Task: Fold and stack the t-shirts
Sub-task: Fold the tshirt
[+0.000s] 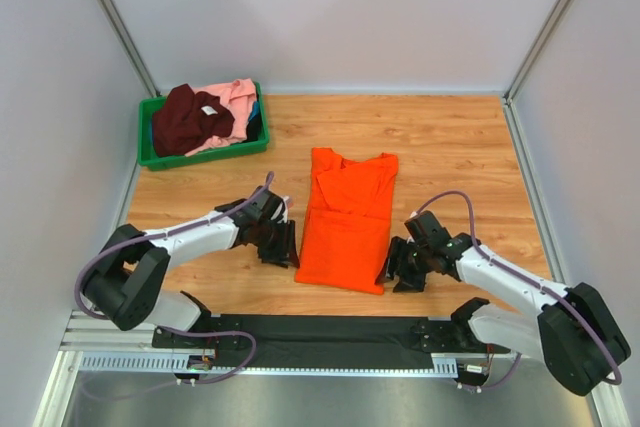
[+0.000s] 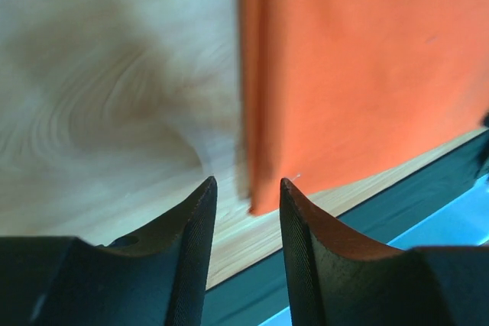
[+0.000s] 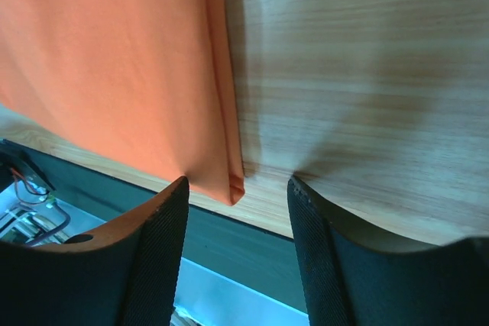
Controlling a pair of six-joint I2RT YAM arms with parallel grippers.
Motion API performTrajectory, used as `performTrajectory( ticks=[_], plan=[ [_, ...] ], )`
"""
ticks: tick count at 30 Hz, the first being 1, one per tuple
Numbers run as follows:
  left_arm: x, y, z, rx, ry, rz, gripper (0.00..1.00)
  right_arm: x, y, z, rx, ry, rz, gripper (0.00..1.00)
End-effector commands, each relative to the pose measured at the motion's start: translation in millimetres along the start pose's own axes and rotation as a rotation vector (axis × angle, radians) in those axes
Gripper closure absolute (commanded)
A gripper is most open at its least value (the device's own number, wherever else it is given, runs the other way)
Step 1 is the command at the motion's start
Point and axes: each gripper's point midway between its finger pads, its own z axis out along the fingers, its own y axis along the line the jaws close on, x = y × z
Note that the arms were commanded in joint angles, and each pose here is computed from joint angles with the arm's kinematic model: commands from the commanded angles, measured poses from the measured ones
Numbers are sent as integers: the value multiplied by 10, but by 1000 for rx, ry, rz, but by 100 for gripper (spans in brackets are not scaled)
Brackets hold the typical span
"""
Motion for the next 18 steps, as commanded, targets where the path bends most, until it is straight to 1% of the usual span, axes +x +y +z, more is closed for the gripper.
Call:
performTrajectory(
  ticks=[1,2,4,5,10,18],
  plan=[
    [27,-28,-63,41,-37,-16,53,19,60,59,-47,-34,49,44],
    [97,-8,-45,49,-19,-22,53,37,55,66,-51,-31,53,44],
    [113,-40,-22,78,-20,-33,53,68,63,88,-66,-35,49,46],
    [188,-58,-5,105,4,-38,53,82,51,96,-64,-34,52,46],
    [262,-143,32,186,24,-55,52,127,21,104,-70,-37,57,53],
    [363,-118,75,205,44,-57,51,167,-33,142,-67,-34,57,62]
  ],
)
